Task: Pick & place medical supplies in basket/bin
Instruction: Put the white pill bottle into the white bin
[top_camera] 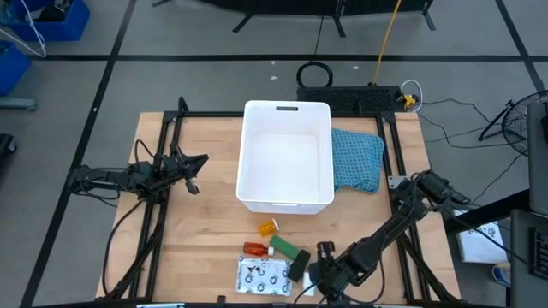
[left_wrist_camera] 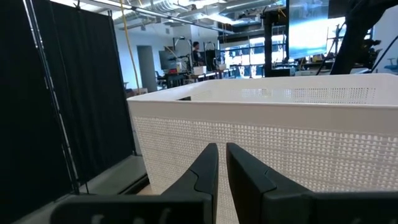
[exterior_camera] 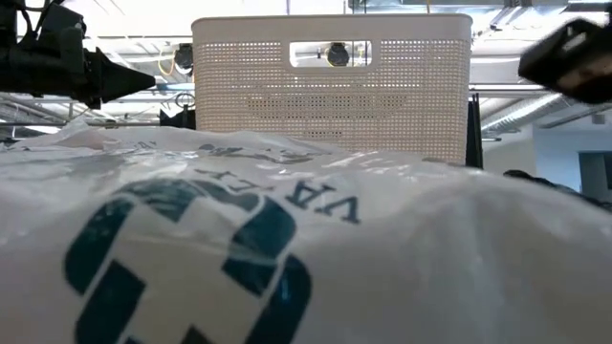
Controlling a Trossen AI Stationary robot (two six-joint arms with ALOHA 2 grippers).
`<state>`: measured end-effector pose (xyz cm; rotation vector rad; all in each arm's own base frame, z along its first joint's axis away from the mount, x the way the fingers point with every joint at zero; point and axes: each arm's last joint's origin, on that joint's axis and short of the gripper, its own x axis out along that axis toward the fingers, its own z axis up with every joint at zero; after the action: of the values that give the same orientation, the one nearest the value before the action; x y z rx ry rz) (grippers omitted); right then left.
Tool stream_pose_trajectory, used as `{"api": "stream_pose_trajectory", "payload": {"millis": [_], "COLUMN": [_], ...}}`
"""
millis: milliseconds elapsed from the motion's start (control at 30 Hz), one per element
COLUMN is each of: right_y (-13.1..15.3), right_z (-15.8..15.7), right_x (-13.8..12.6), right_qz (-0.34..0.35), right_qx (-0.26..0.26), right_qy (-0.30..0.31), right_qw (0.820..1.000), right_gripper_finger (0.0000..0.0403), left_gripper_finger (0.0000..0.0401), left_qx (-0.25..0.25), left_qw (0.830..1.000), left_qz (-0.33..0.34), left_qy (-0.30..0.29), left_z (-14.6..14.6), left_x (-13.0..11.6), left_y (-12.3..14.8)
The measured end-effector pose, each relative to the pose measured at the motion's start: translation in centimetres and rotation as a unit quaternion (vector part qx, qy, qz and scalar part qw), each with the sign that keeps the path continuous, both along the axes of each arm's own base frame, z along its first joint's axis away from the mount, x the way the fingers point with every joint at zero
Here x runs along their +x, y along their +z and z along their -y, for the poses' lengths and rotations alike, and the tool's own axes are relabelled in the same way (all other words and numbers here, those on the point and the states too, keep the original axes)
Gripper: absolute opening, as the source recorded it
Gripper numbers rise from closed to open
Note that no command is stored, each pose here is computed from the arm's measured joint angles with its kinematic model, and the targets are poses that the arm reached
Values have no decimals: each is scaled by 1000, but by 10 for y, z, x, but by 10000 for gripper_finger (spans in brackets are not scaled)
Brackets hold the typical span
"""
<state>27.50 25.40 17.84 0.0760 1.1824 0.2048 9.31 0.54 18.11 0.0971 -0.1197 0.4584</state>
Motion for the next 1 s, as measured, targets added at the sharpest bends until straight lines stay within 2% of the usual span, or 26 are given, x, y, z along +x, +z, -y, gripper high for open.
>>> {"api": "stream_pose_trajectory", "payload": {"millis": [100,200,367,433,533,633,767,1000], "right_y": [15,31,43,50,62,66,60,35], "right_z": [4,4,-1,1,10,15,13,-6], "right_x": [-4,-5,-6,-3,5,12,18,24], "right_qz": [12,58,110,114,115,132,151,185], "right_qx": [1,-1,-30,-49,-71,-86,-111,-206], "right_qy": [13,82,255,291,311,331,379,429], "right_qw": [1000,995,960,949,941,930,906,860], "right_gripper_finger": [75,76,70,69,80,110,170,279], "left_gripper_finger": [35,35,35,35,35,35,35,35], "left_qx": [0,0,4,4,3,-8,-27,-37], "left_qw": [1000,1000,1000,1000,1000,1000,1000,999], "left_qz": [0,0,-2,-3,-5,-2,0,-21], "left_qy": [0,0,1,1,1,-1,-3,-5], "left_z": [0,0,0,0,0,0,0,0], "left_x": [0,0,0,0,0,0,0,1], "left_y": [0,0,0,0,-1,-1,-3,-7]}}
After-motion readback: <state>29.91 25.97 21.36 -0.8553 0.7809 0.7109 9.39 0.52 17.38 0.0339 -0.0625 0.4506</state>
